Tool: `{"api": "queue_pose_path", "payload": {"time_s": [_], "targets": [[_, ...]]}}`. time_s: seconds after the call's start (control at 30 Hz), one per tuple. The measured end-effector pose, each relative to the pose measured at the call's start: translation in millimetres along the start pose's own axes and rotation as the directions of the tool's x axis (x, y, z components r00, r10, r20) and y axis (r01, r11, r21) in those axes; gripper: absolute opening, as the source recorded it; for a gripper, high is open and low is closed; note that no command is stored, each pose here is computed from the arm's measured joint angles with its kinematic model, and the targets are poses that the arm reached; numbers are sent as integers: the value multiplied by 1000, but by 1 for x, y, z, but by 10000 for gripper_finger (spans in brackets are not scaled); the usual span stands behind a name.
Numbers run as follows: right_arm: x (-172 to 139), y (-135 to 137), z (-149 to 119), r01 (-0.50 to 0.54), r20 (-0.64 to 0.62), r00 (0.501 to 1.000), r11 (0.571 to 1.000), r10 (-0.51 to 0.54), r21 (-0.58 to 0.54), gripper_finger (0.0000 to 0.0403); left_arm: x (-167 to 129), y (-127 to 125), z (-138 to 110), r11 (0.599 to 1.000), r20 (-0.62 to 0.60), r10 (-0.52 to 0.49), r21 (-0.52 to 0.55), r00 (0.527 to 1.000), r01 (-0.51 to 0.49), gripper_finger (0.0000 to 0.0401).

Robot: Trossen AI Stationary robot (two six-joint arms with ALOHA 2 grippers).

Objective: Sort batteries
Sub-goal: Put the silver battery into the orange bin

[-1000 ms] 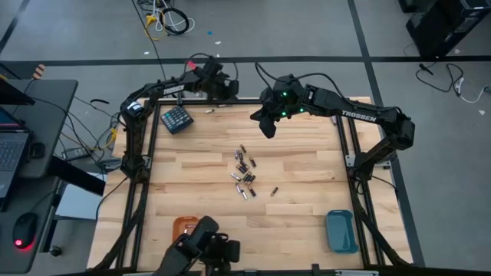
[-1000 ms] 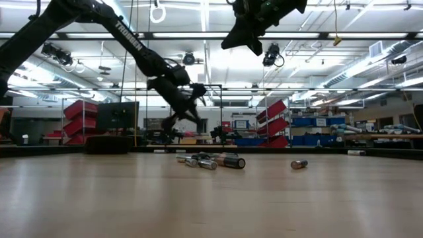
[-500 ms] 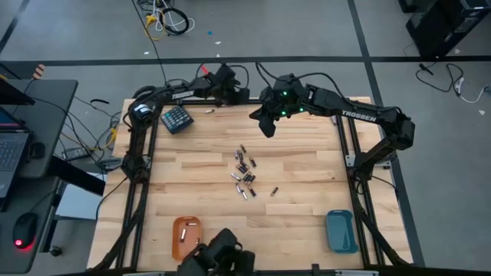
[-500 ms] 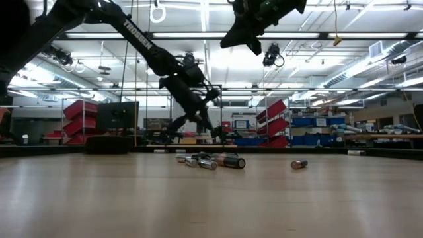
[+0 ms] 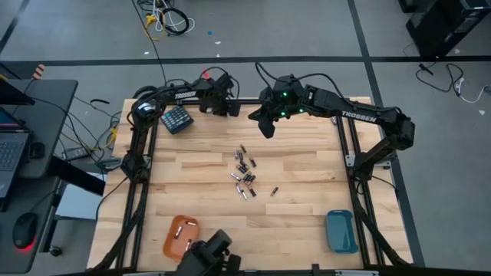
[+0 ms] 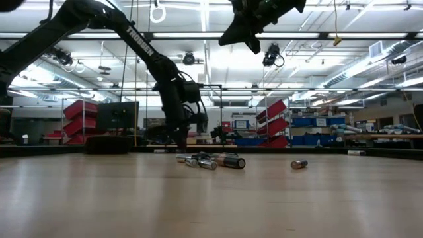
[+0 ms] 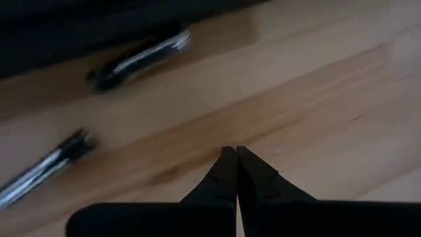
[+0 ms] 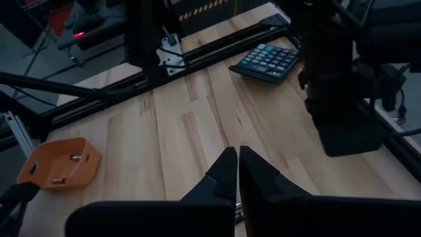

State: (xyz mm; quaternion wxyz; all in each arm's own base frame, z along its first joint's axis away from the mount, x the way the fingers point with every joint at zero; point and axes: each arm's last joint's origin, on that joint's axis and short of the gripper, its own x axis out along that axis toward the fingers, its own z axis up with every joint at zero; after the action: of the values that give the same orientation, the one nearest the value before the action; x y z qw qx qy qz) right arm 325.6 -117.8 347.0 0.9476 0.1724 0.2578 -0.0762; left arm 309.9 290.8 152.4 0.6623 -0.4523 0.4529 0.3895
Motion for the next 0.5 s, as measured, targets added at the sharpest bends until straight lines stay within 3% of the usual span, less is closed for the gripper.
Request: {"api": "queue_pose_path", "payload": {"time_s": [0.23, 0.37, 0.5], "targets": [[0, 0, 0, 0, 0, 1000, 1000, 0, -1, 9, -3, 16, 6, 994, 0, 60, -93, 998, -60, 0], [0, 0, 0, 0, 1, 1000, 1000, 0, -2, 7, -5, 25, 23, 991, 132, 81, -113, 988, -66, 0], [0, 0, 0, 0, 2, 1000, 1000, 0, -2, 4, -7, 27, 30, 996, 183, 52, -79, 982, -38, 0]]}}
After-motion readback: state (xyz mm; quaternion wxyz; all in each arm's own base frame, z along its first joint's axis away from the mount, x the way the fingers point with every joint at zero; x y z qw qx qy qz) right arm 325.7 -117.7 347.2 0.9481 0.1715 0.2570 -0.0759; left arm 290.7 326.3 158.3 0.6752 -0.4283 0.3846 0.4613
